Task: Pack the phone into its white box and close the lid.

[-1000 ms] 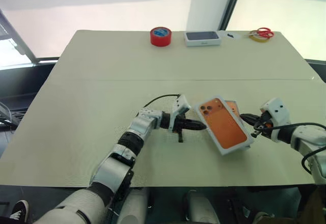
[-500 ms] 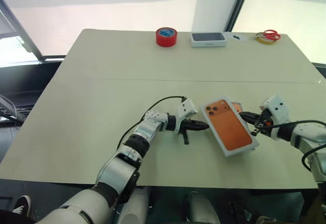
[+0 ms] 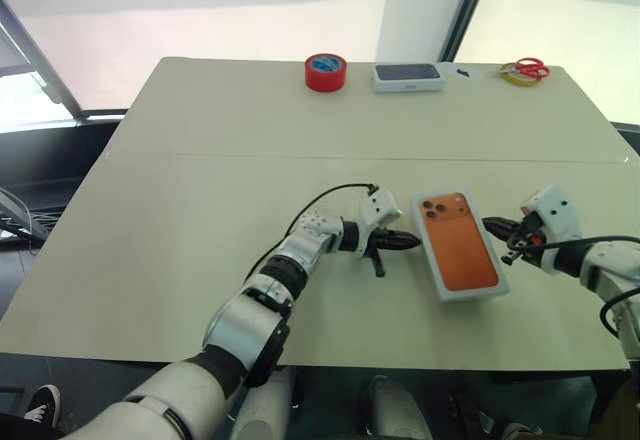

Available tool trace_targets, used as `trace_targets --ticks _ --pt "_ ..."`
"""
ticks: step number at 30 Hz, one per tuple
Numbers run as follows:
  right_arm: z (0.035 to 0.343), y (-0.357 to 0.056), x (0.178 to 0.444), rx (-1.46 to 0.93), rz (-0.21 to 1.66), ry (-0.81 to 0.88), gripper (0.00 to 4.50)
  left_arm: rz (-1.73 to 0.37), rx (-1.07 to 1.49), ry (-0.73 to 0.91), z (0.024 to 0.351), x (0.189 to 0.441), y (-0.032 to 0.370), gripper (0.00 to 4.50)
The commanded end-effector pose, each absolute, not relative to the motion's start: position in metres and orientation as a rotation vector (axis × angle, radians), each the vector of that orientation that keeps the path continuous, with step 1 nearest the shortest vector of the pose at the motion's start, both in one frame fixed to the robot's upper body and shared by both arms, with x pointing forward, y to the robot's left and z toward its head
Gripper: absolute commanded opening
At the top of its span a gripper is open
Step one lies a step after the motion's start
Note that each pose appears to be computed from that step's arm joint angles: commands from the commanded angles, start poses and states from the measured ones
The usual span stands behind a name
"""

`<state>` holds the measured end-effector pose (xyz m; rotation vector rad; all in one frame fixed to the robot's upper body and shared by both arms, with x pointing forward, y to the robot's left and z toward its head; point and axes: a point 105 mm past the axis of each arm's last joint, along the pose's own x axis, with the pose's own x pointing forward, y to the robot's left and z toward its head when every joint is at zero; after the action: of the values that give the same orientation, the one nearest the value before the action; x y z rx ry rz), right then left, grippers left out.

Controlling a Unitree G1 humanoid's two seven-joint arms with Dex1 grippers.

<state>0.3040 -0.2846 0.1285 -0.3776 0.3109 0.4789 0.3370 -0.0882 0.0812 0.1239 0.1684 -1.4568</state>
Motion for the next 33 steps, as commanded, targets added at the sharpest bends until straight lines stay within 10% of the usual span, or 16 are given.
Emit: trace_targets --ticks 1,22,33 --pt "0.144 -0.281 0.309 -0.424 0.48 0.255 0.02 -1.453 0.124 0.079 0.103 0.339 -0.103 0.0" --pt "0.133 -0.299 0.319 -0.477 0.374 0.284 0.02 -1.367 0.139 0.053 0.108 0.348 -0.111 0.0" --pt "0.19 -0.266 0.309 -0.258 0.55 0.014 0.02 -1.381 0.106 -0.01 0.126 0.343 -0.127 0.0"
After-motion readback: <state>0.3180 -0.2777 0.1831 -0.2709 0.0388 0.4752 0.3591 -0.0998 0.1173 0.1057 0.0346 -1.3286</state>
